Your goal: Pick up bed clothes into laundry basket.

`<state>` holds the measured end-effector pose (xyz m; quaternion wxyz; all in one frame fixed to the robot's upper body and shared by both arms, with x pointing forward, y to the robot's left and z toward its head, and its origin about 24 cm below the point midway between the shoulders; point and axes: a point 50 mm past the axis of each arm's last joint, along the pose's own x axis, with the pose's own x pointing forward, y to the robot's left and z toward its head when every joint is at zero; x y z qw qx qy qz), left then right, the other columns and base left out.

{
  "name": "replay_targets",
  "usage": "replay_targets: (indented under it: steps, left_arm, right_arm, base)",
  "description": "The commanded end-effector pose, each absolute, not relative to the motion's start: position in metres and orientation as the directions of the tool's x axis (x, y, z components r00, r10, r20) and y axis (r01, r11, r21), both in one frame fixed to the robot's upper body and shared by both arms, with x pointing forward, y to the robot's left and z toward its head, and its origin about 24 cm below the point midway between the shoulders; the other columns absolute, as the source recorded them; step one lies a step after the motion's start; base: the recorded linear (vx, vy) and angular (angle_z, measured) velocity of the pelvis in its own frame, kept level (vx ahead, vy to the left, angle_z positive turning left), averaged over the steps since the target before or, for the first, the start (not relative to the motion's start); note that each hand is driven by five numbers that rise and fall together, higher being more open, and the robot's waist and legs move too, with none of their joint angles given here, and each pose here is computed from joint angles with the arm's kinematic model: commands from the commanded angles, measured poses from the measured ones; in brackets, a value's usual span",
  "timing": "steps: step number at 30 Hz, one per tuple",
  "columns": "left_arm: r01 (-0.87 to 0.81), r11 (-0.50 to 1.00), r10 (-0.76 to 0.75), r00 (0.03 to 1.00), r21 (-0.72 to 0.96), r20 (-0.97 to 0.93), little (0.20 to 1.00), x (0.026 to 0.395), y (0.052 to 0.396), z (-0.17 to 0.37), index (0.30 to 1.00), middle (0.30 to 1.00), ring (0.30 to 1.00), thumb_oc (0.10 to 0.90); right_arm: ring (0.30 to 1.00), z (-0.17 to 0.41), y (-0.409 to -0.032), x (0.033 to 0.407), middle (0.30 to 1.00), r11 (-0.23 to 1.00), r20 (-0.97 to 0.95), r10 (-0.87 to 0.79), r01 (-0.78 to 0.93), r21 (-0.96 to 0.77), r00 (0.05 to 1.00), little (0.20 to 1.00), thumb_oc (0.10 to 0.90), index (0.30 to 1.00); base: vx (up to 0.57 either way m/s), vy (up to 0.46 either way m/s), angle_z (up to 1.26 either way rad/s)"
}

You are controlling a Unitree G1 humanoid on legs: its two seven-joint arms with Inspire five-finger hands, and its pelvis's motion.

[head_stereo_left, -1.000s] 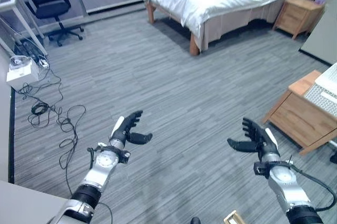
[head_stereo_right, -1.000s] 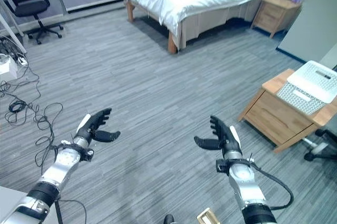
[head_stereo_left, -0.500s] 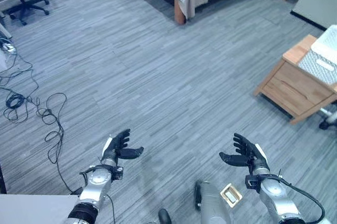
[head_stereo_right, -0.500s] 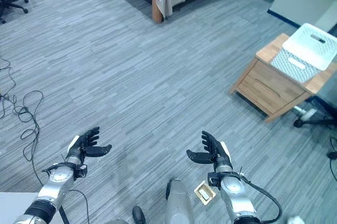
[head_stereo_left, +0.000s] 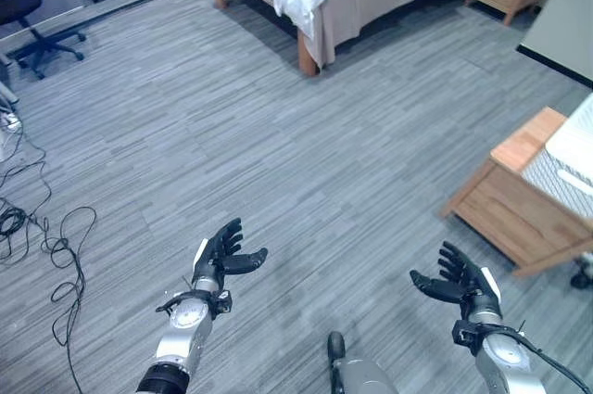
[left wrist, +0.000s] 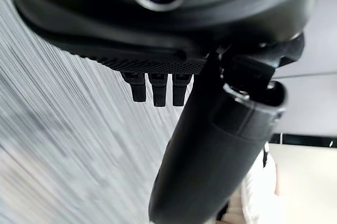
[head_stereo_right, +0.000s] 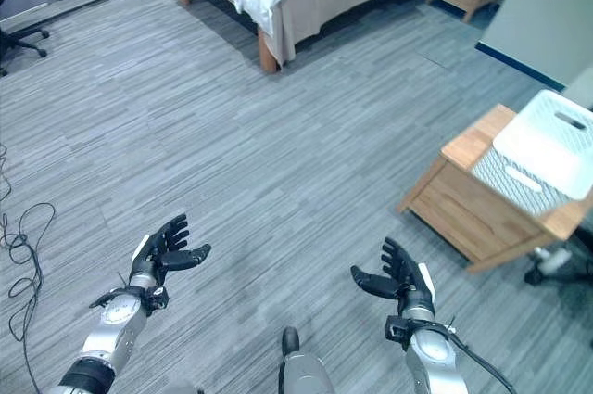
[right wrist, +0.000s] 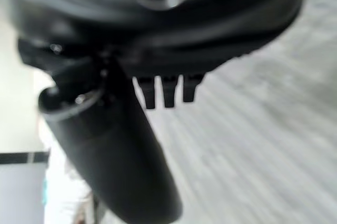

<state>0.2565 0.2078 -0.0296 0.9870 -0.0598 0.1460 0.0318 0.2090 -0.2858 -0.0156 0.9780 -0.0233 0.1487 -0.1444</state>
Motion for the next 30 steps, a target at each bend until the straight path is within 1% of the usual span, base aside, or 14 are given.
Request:
replay_targets:
  steps: [1, 2, 4, 5, 6, 8, 9, 11, 15, 20, 21, 22, 26, 30]
  left_arm:
    - [-0.057, 0.955, 0.048, 0.998, -0.292, -0.040, 0.900, 0.268, 0.226, 0.015, 0.900, 0.900, 0.900, 0.800]
    - [-0.107, 0.879, 0.128, 0.992, -0.464, 0.014, 0.900, 0.266, 0.232, 0.019, 0.900, 0.900, 0.900, 0.800]
    - [-0.134, 0.824, 0.205, 0.976, -0.551, 0.070, 0.900, 0.267, 0.237, 0.027, 0.900, 0.900, 0.900, 0.800]
    - [-0.134, 0.823, 0.206, 0.976, -0.551, 0.070, 0.900, 0.267, 0.237, 0.027, 0.900, 0.900, 0.900, 0.800]
    - [-0.129, 0.776, 0.271, 0.952, -0.618, 0.142, 0.900, 0.263, 0.244, 0.040, 0.900, 0.900, 0.900, 0.800]
    - [-0.120, 0.759, 0.300, 0.937, -0.640, 0.180, 0.900, 0.260, 0.250, 0.048, 0.900, 0.900, 0.900, 0.800]
    - [-0.158, 0.775, 0.350, 0.913, -0.612, 0.207, 0.900, 0.251, 0.264, 0.055, 0.900, 0.900, 0.900, 0.800]
    - [-0.207, 0.814, 0.374, 0.902, -0.543, 0.217, 0.900, 0.244, 0.276, 0.060, 0.900, 0.900, 0.900, 0.800]
    - [-0.235, 0.844, 0.382, 0.895, -0.483, 0.232, 0.900, 0.249, 0.280, 0.068, 0.900, 0.900, 0.900, 0.800]
    - [-0.207, 0.850, 0.372, 0.887, -0.484, 0.274, 0.900, 0.254, 0.279, 0.080, 0.900, 0.900, 0.900, 0.800]
    - [-0.184, 0.831, 0.373, 0.884, -0.524, 0.281, 0.900, 0.257, 0.277, 0.081, 0.900, 0.900, 0.900, 0.800]
    - [-0.184, 0.831, 0.373, 0.884, -0.525, 0.281, 0.900, 0.257, 0.277, 0.081, 0.900, 0.900, 0.900, 0.800]
    - [-0.152, 0.813, 0.355, 0.895, -0.562, 0.271, 0.900, 0.260, 0.265, 0.076, 0.900, 0.900, 0.900, 0.800]
    - [-0.141, 0.846, 0.311, 0.913, -0.515, 0.262, 0.900, 0.268, 0.257, 0.074, 0.900, 0.900, 0.900, 0.800]
  right_arm:
    - [0.900, 0.038, -0.288, 0.231, 0.900, 0.973, -0.021, -0.218, 0.216, -0.085, 0.976, 0.900, 0.800, 0.900]
    - [0.900, 0.041, -0.288, 0.230, 0.900, 0.972, -0.005, -0.221, 0.220, -0.088, 0.975, 0.900, 0.800, 0.900]
    - [0.900, 0.043, -0.283, 0.233, 0.900, 0.974, 0.012, -0.206, 0.207, -0.090, 0.978, 0.900, 0.800, 0.900]
    - [0.900, 0.043, -0.283, 0.233, 0.900, 0.974, 0.012, -0.206, 0.206, -0.090, 0.978, 0.900, 0.800, 0.900]
    - [0.900, 0.043, -0.281, 0.237, 0.900, 0.975, 0.016, -0.207, 0.208, -0.073, 0.978, 0.900, 0.800, 0.900]
    - [0.900, 0.044, -0.278, 0.240, 0.900, 0.977, 0.017, -0.202, 0.202, -0.065, 0.979, 0.900, 0.800, 0.900]
    - [0.900, 0.043, -0.272, 0.241, 0.900, 0.982, 0.009, -0.180, 0.180, -0.062, 0.984, 0.900, 0.800, 0.900]
    - [0.900, 0.043, -0.267, 0.241, 0.900, 0.985, 0.005, -0.153, 0.153, -0.085, 0.988, 0.900, 0.800, 0.900]
    - [0.900, 0.038, -0.253, 0.241, 0.900, 0.991, -0.005, -0.123, 0.123, -0.049, 0.992, 0.900, 0.800, 0.900]
    - [0.900, 0.038, -0.243, 0.244, 0.900, 0.992, -0.004, -0.085, 0.084, -0.092, 0.996, 0.900, 0.800, 0.900]
    - [0.900, 0.035, -0.243, 0.241, 0.900, 0.994, -0.022, -0.077, 0.075, -0.080, 0.997, 0.900, 0.800, 0.900]
    - [0.900, 0.035, -0.244, 0.241, 0.900, 0.994, -0.023, -0.076, 0.074, -0.081, 0.997, 0.900, 0.800, 0.900]
    - [0.900, 0.029, -0.257, 0.229, 0.900, 0.987, -0.051, -0.135, 0.129, -0.096, 0.990, 0.900, 0.800, 0.900]
    - [0.900, 0.033, -0.268, 0.226, 0.900, 0.978, -0.035, -0.176, 0.171, -0.121, 0.984, 0.900, 0.800, 0.900]
  base:
    - [0.62, -0.006, -0.53]
    - [0.85, 0.010, -0.58]
    - [0.66, 0.022, -0.22]
    - [0.61, -0.012, -0.23]
    - [0.42, -0.009, -0.34]
    - [0.70, -0.008, -0.49]
    - [0.96, 0.033, -0.68]
    - [0.78, 0.101, -0.69]
    - [0.51, 0.191, -0.27]
    - [0.44, 0.207, 0.02]
    - [0.40, 0.071, 0.29]
    - [0.59, 0.076, 0.25]
    - [0.63, -0.109, 0.59]
    - [0.46, -0.108, 0.56]
